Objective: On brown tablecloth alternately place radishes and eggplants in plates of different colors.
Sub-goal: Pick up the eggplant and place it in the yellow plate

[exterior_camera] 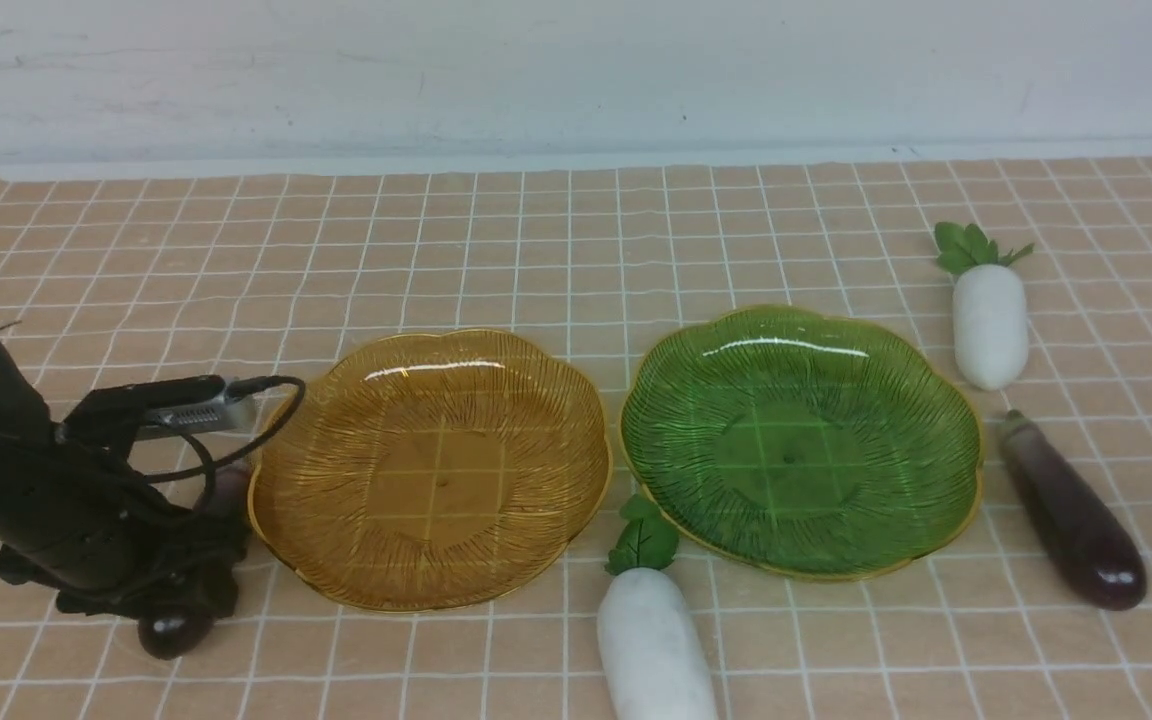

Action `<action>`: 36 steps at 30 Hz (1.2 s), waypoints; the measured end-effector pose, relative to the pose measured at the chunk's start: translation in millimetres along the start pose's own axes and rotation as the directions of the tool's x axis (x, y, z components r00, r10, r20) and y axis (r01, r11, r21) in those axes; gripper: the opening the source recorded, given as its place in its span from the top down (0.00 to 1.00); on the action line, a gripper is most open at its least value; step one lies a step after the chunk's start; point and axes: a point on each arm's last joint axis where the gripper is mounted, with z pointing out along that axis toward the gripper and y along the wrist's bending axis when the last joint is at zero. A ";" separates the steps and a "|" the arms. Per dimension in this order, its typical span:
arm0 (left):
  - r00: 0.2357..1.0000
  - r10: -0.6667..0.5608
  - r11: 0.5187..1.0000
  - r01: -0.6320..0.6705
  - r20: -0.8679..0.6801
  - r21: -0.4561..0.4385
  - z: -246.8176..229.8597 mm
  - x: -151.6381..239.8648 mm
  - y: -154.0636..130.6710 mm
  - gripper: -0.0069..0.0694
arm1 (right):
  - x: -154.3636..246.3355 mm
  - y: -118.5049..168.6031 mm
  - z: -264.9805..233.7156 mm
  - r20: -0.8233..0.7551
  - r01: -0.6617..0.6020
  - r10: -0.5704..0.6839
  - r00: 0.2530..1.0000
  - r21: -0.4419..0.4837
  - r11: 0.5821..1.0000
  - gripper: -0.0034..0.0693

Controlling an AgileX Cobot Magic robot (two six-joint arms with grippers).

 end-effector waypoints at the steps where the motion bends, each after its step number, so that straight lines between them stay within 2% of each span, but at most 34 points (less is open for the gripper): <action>1: 1.000 0.020 1.000 -0.020 0.016 0.011 -3.2 -2.1 -5.9 0.50 | -2.8 3.0 5.3 -0.022 0.012 -0.013 1.000 -0.009 1.000 0.97; 7: 0.979 0.190 0.975 -0.197 0.076 0.100 -7.0 -27.8 -63.9 0.51 | -29.8 6.0 34.2 -0.125 0.020 -0.028 0.992 -0.066 0.998 0.97; 11: 0.974 0.224 0.964 -0.228 0.044 0.133 8.2 -37.3 -88.3 0.51 | -52.5 -10.8 59.6 -0.207 -0.062 0.036 0.978 -0.121 0.991 0.97; 16: 0.973 0.226 0.967 -0.219 -0.043 0.130 38.3 -38.3 -90.8 0.51 | -68.7 -30.2 95.1 -0.246 -0.177 0.135 0.960 -0.157 0.972 0.97; 22: 0.964 0.209 0.975 -0.194 -0.164 0.105 76.9 -34.2 -78.3 0.50 | -75.8 -35.0 128.8 -0.259 -0.266 0.221 0.940 -0.154 0.952 0.93; 28: 0.955 0.206 0.977 -0.190 -0.213 0.092 92.6 -30.1 -73.2 0.44 | -80.7 -26.7 164.8 -0.286 -0.358 0.297 0.911 -0.192 0.914 0.76; 31: 0.951 0.206 0.978 -0.189 -0.231 0.093 95.2 -28.4 -72.5 0.37 | -80.7 -20.8 187.6 -0.295 -0.329 0.260 0.919 -0.214 0.920 0.55; 33: 0.950 0.207 0.977 -0.190 -0.234 0.093 94.9 -28.5 -72.7 0.29 | -79.5 -16.2 198.9 -0.304 -0.300 0.226 0.926 -0.224 0.927 0.45; 36: 0.949 0.210 0.977 -0.192 -0.236 0.096 93.6 -30.0 -73.5 0.22 | -77.5 -6.8 215.3 -0.317 -0.266 0.186 0.930 -0.232 0.936 0.28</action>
